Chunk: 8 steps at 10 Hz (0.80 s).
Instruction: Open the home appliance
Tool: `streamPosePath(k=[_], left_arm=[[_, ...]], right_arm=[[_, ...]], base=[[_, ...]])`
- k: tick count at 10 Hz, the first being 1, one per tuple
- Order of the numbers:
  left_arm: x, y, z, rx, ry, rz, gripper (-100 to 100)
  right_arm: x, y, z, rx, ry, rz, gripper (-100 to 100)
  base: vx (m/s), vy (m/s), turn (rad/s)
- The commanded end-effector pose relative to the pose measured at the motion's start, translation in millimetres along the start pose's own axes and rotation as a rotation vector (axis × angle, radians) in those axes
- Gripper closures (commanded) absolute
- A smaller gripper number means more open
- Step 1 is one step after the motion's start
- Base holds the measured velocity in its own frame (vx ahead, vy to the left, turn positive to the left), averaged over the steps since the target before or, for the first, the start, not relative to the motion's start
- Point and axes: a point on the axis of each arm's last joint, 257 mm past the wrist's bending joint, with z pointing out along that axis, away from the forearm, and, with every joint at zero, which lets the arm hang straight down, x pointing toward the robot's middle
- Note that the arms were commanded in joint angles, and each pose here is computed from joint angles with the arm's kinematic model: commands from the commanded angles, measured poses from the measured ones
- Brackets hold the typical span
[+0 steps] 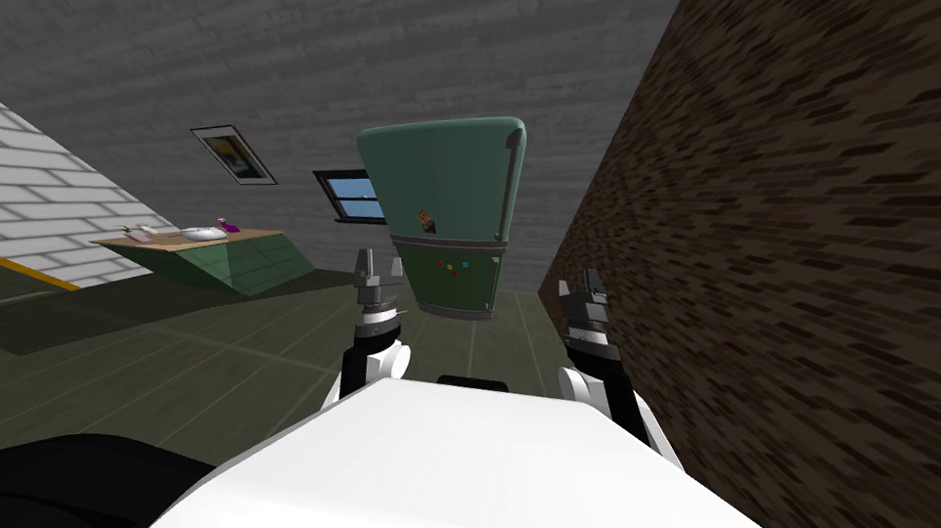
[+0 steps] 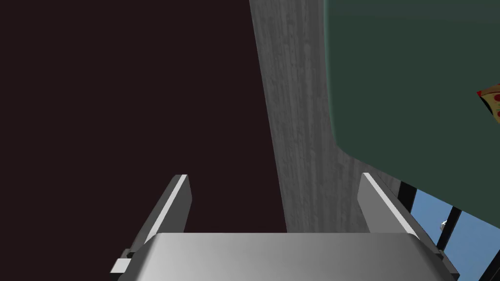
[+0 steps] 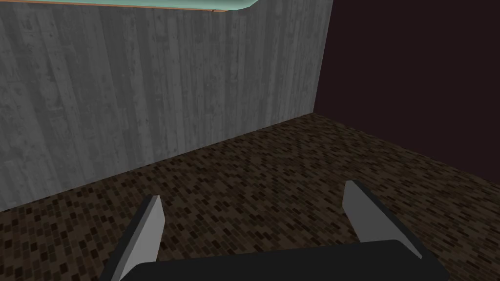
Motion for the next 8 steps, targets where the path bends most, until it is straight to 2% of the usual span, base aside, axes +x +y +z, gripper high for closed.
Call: streamPosePath(k=[1,8], left_arm=[[0.0,0.0,0.0,0.0,0.0,0.0,0],[0.0,-0.1,0.1,0.0,0.0,0.0,0]], right_arm=[[0.0,0.0,0.0,0.0,0.0,0.0,0],[0.0,0.2,0.0,0.0,0.0,0.0,0]], base=[[0.0,0.0,0.0],[0.0,0.0,0.0]])
